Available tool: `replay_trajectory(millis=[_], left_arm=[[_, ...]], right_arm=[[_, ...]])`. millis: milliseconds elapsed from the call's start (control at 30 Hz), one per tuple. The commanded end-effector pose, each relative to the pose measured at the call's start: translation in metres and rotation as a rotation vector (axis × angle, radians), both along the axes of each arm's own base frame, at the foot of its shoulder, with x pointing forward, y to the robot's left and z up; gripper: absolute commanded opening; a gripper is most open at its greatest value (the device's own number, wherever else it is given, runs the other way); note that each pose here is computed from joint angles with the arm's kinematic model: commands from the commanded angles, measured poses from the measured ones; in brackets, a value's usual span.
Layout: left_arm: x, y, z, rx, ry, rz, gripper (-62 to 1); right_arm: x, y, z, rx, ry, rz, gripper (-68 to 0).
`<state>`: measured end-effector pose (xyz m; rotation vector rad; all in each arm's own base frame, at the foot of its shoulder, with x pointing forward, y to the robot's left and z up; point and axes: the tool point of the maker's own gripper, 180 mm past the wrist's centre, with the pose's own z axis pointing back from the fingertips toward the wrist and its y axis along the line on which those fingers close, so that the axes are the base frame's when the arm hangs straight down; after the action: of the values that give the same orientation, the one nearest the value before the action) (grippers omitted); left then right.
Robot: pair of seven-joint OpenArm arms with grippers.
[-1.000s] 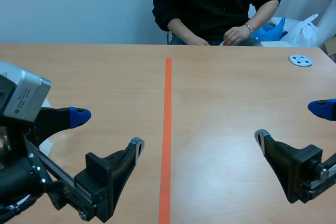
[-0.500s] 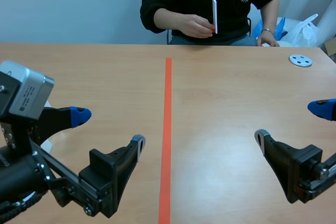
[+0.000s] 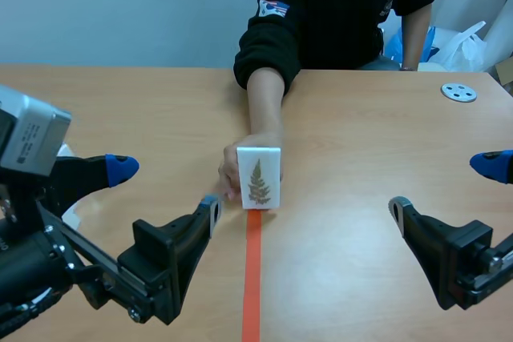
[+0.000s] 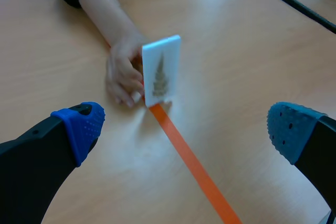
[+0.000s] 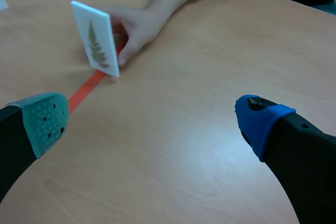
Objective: Sort the leaf by its shape. The table is split by an orange tape line. A compound leaf with several leaflets goes to the left side, a simple leaf with one blade goes to the right side. Return to the home posture when a red brick is placed on the table.
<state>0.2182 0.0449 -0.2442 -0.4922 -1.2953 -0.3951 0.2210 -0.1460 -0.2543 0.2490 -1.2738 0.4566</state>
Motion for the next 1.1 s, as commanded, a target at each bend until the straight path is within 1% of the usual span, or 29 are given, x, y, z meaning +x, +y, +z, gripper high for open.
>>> replay_trajectory(millis=[0, 100, 500, 600, 733, 833, 900, 1067], left_arm=[[0.002, 0.0, 0.005, -0.016, -0.016, 0.005, 1.4], [0.002, 0.0, 0.005, -0.015, -0.016, 0.005, 1.4], [0.001, 0.0, 0.002, -0.006, -0.003, 0.003, 1.4], [0.001, 0.0, 0.002, -0.006, -0.002, 0.003, 1.4], [0.001, 0.0, 0.001, -0.004, 0.001, 0.002, 1.4], [0.001, -0.001, 0.001, -0.005, 0.001, -0.001, 1.4], [0.001, -0.001, 0.001, -0.005, 0.001, -0.001, 1.4], [0.001, -0.001, 0.001, -0.005, 0.0, -0.001, 1.4]], right_arm=[[0.005, 0.002, 0.01, 0.013, -0.038, 0.002, 0.4], [0.005, 0.002, 0.01, 0.018, -0.038, -0.003, 0.4], [0.005, 0.002, 0.01, 0.013, -0.033, -0.001, 0.4], [0.008, 0.005, 0.012, 0.016, -0.04, 0.022, 0.4], [0.015, 0.006, 0.017, 0.007, -0.058, 0.03, 0.4], [0.019, 0.012, 0.019, 0.007, -0.067, 0.08, 0.4], [0.023, 0.015, 0.016, 0.013, -0.066, 0.102, 0.4], [0.037, 0.024, 0.0, 0.042, -0.046, 0.136, 0.4]])
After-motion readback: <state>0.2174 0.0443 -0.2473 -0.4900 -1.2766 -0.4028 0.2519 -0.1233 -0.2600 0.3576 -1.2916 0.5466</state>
